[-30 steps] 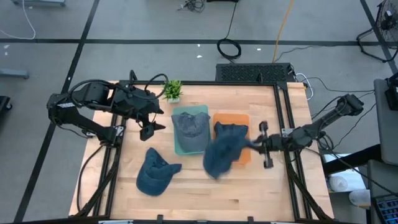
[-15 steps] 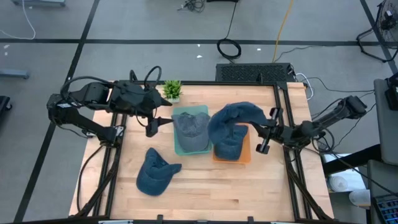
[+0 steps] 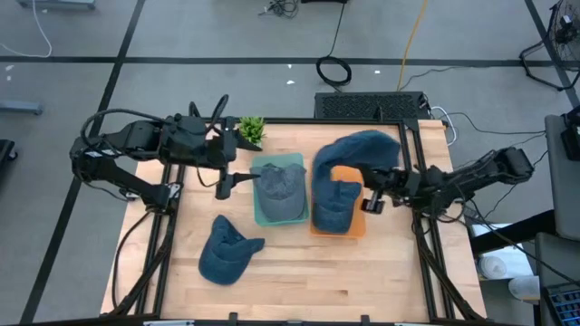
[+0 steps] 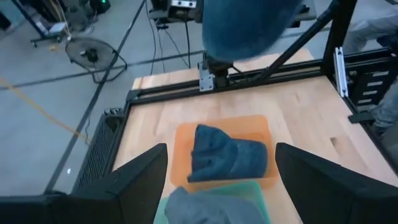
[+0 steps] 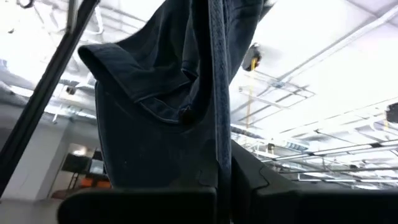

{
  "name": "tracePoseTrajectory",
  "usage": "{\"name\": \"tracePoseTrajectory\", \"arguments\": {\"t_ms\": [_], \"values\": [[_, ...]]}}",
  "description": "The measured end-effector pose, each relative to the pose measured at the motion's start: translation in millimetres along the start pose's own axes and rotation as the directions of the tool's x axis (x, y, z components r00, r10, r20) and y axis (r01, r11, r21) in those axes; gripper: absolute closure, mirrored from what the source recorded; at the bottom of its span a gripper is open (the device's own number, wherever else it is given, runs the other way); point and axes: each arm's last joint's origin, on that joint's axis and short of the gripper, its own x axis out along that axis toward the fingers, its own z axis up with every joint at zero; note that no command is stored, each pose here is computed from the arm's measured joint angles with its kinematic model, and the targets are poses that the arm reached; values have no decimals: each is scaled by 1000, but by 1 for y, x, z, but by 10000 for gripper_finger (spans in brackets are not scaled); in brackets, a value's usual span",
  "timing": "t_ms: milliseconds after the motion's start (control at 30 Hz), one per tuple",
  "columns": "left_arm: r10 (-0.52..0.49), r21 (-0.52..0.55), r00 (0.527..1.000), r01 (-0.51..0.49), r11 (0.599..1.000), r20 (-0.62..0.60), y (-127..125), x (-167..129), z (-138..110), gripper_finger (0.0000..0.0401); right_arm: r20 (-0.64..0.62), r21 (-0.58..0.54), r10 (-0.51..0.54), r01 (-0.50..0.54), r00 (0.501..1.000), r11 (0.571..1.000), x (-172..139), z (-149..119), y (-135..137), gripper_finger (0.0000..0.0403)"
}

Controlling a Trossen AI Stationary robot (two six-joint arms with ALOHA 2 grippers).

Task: Pick & Place hat
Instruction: Put the right blue cap into the orange bin

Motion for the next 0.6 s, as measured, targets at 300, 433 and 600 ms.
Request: {"name": "tracePoseTrajectory", "arguments": {"t_ms": [300, 433, 600], "values": [[-6, 99, 997, -2, 995, 78, -1, 18, 9, 108, 80, -13, -13, 14, 997, 1000, 62, -2, 7, 403], [29, 132, 997, -38, 991, 73, -1, 22, 10, 142, 142, 77, -73, 62, 987, 995, 75, -4, 0, 403], [168, 128, 985, -171, 977, 30, 2, 32, 8, 178, 90, 202, -205, 183, 975, 962, 78, -23, -12, 403]]}}
